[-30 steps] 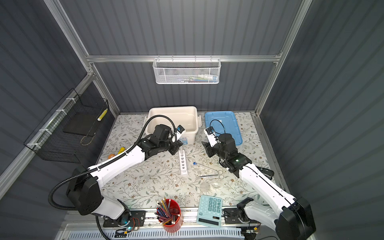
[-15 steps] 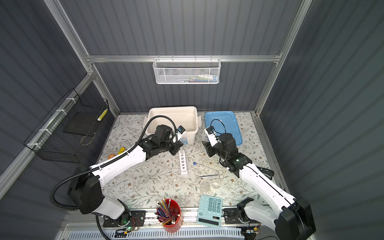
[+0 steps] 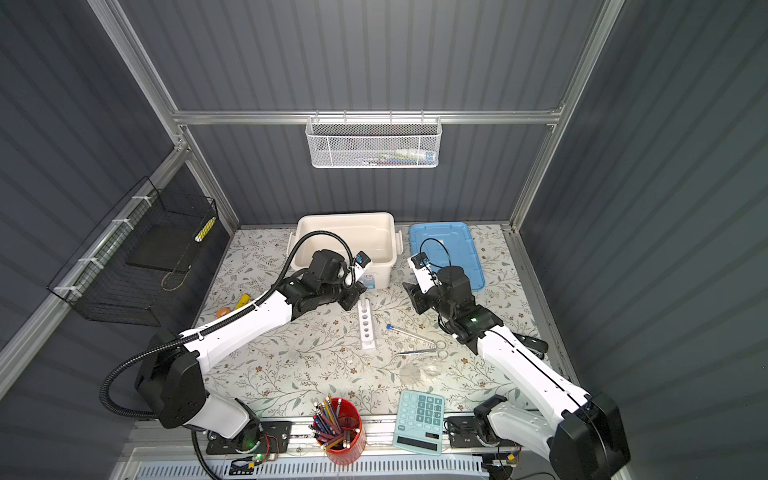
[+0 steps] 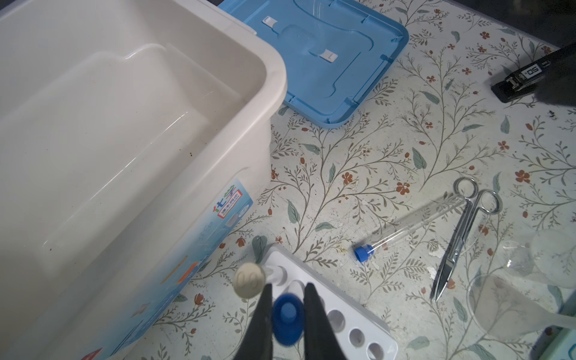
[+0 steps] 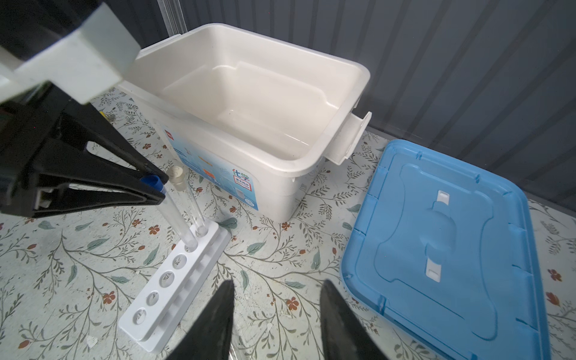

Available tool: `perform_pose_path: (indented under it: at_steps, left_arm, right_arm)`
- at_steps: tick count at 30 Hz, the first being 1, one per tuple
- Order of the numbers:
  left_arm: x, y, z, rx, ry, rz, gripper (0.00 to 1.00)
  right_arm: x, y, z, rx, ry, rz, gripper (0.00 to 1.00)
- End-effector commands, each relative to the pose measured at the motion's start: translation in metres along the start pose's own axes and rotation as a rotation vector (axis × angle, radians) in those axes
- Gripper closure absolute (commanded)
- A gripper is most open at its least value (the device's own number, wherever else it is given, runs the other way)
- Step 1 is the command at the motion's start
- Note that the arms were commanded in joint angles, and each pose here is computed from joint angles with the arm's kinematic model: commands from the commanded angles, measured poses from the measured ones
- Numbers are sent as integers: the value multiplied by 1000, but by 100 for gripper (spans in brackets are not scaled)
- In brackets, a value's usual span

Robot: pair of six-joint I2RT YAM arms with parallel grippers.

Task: Organize the chemistry lab equipment
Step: 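Lower the blue-capped tube into a rack hole beside the cream-capped tube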

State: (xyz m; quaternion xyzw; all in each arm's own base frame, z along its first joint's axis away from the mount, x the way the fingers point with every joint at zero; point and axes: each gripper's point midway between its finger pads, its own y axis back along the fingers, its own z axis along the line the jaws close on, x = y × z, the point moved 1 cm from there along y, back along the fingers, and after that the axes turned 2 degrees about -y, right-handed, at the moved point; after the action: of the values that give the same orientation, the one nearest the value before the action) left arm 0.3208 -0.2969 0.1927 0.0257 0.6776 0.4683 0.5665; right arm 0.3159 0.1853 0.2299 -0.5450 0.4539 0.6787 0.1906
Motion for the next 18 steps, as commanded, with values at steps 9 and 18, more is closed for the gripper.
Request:
perform_pose_path:
  at_steps: [9, 18]
  left_arm:
    - [7, -2, -4, 2, -12, 20, 71]
    - [3, 1, -5, -1, -19, 10, 69]
  right_arm:
    - [2, 0, -1, -2, -11, -7, 54]
    - [1, 1, -1, -2, -9, -9, 54]
